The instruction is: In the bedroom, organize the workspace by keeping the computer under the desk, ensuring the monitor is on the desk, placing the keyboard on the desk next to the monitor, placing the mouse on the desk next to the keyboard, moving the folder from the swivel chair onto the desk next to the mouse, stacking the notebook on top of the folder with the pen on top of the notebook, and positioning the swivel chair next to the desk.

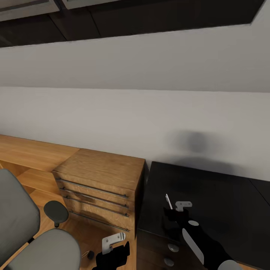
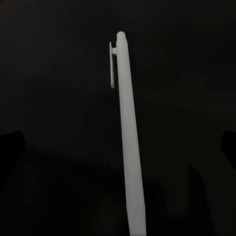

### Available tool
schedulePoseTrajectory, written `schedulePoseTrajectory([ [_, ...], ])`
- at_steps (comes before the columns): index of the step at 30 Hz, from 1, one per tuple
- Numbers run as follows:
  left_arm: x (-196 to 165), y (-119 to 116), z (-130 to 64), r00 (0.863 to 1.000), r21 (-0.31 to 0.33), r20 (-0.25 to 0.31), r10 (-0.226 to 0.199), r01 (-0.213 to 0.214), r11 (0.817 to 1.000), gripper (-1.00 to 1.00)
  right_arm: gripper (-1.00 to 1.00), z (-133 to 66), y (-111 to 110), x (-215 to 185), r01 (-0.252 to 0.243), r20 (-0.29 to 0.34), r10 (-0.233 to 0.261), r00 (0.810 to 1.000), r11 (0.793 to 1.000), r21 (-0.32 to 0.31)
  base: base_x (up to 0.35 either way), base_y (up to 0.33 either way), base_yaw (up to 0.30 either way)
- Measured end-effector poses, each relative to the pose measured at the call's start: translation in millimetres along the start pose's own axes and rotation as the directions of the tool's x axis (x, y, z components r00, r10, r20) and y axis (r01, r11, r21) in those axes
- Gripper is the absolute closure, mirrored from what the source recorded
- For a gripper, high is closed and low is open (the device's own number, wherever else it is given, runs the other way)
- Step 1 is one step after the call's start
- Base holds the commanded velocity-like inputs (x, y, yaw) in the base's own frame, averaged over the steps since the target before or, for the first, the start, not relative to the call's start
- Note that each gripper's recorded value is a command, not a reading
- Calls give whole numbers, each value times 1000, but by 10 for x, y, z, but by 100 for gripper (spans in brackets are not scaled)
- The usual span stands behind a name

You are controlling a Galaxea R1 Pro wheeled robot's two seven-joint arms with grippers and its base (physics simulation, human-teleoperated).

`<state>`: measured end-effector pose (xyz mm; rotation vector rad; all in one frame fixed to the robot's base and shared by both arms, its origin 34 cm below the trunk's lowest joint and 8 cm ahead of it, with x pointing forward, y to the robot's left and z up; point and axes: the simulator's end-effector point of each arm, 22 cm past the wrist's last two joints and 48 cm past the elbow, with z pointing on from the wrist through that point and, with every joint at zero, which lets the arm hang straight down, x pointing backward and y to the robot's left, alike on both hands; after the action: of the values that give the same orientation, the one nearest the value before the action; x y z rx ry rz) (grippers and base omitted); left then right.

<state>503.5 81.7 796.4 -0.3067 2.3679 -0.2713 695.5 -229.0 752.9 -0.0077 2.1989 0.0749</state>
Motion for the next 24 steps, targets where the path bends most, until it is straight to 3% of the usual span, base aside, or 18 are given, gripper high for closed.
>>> schedulePoseTrajectory([
  [24, 74, 28, 87, 1000, 2, 0, 0, 0, 1000, -100, -100, 81, -24, 153, 0, -13, 0, 1000, 1000, 5, 0, 0, 0],
])
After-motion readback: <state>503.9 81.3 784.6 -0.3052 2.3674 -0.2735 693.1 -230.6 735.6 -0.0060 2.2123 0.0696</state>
